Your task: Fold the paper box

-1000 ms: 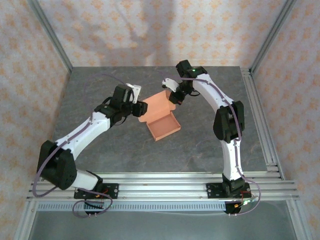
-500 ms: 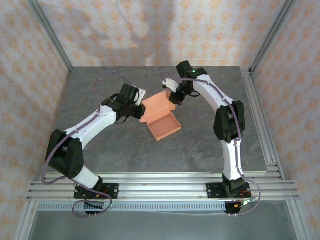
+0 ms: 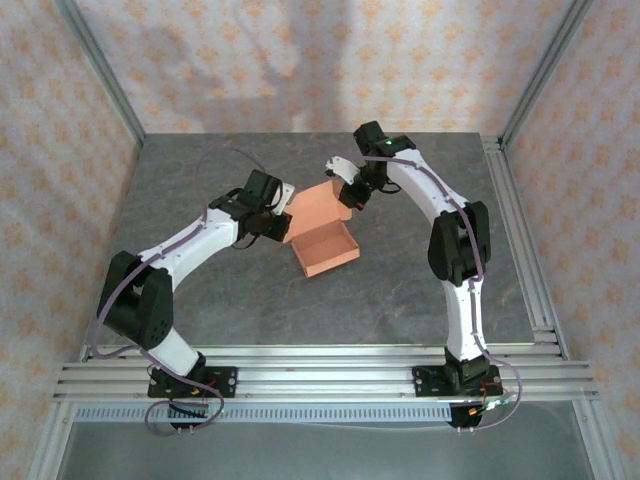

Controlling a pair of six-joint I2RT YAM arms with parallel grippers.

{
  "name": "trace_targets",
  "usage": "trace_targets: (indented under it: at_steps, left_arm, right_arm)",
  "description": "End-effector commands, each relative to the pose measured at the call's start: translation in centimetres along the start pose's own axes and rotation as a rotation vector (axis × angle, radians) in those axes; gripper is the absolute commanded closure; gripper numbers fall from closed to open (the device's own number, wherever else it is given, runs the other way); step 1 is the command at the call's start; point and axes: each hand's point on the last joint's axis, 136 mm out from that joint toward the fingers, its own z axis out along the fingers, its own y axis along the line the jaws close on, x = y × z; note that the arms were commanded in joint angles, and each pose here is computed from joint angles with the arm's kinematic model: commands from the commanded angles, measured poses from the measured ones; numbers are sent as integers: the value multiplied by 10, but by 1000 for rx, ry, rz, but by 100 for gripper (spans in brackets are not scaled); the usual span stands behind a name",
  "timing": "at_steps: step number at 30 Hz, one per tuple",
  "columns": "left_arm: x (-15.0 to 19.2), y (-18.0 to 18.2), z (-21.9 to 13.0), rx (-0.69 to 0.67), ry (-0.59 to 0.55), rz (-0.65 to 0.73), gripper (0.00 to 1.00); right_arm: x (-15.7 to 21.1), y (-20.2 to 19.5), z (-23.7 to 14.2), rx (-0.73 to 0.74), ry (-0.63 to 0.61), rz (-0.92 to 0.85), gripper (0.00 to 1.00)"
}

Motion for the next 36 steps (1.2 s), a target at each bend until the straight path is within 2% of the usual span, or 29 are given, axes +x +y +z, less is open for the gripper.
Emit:
trace_targets:
  at_steps: [1,7,10,13,17,23,29,36]
  left_arm:
    - [-6,-1,-7,-1,-1,14,94]
    - [-10,-1,-16,-3,-33,-12,100]
    - [-19,0,-21,-13,-76,-73,100]
    - [-29,-4,-24,11,-117,-134,100]
    - [-38,-10,-17,9,-129,-161,100]
    - [-49,-12,-8,-29,-141,-203,100]
    - [-61,-30,-1,-10,-158,-211,100]
    - [-69,-34,12,-29,-157,-283,100]
  right_arm:
    - [-7,0,-19,26,-26,-4,100]
    - [-14,-1,-23,42,-56,32,100]
    - [-20,-12,-29,127,-96,120,100]
    - [-30,-21,-37,236,-182,229,100]
    - [-41,-14,-44,281,-332,360,100]
    - [-31,-28,-66,465,-491,564,100]
    - [-26,-29,-78,526,-663,653,100]
    - [-19,-25,-66,527,-762,643,100]
